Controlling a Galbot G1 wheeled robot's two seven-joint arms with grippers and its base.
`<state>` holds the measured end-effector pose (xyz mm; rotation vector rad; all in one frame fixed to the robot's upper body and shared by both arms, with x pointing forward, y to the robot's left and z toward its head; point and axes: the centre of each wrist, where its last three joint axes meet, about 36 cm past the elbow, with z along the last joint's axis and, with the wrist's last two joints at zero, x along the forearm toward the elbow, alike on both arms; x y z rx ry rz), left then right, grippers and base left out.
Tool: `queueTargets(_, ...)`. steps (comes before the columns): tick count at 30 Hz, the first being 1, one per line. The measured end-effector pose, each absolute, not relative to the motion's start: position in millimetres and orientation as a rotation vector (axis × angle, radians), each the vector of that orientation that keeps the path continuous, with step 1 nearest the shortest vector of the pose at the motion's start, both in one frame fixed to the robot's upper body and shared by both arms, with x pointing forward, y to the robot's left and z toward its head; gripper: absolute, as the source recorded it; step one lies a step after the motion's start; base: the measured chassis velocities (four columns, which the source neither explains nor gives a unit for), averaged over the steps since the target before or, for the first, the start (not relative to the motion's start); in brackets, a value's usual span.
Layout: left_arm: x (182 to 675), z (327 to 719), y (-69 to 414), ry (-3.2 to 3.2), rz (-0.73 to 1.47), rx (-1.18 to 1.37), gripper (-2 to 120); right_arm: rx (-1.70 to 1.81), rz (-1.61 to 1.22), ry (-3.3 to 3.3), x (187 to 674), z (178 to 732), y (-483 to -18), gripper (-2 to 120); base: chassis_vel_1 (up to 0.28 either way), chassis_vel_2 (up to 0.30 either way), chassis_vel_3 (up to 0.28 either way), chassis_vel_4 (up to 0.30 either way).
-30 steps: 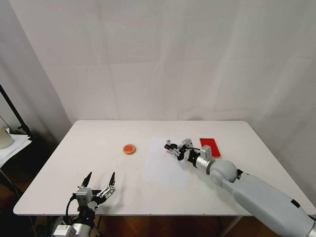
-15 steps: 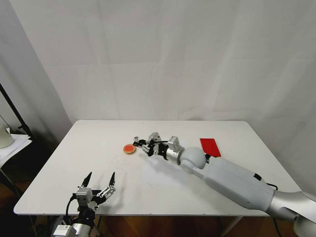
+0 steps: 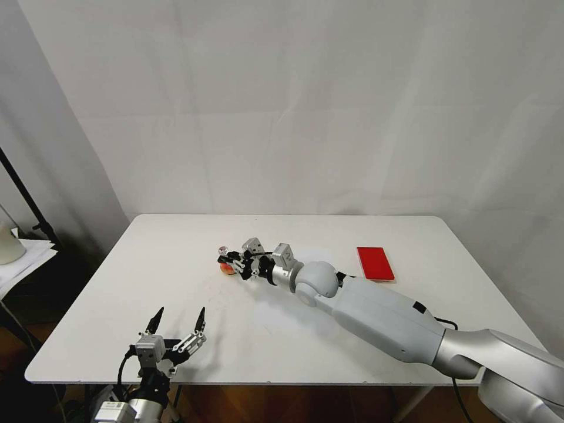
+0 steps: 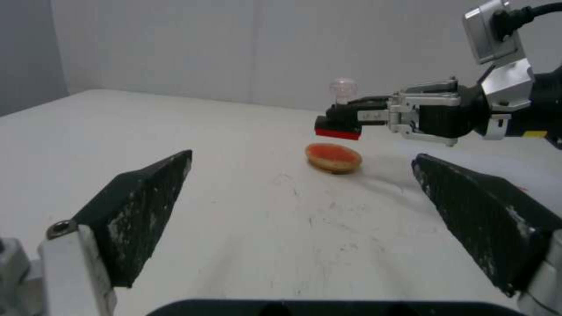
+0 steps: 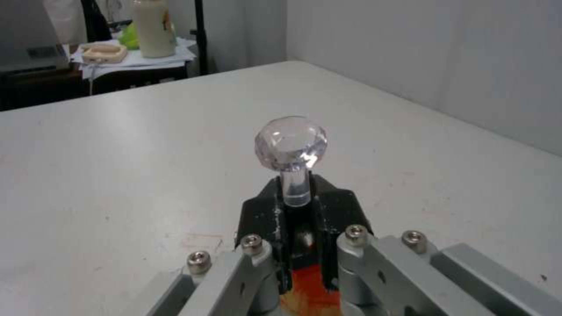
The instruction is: Pick up the stamp from the ink pad and place it onto another ink pad.
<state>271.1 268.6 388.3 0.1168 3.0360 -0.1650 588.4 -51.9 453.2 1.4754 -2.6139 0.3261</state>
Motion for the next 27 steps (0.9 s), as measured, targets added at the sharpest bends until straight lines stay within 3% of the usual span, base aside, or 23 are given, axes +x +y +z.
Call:
queueTargets(25,271,388,269,3.036,-0.165,0.117,100,1.437,0.287,-2.610,594,430,-54,8,0.000,0.000,0.000,0.000)
queueTargets(27,271,388,269,3.036,-0.165,0.117,100,1.437,0.287,-2.610,593,429,-55,13,0.000,0.000,0.000,0.000)
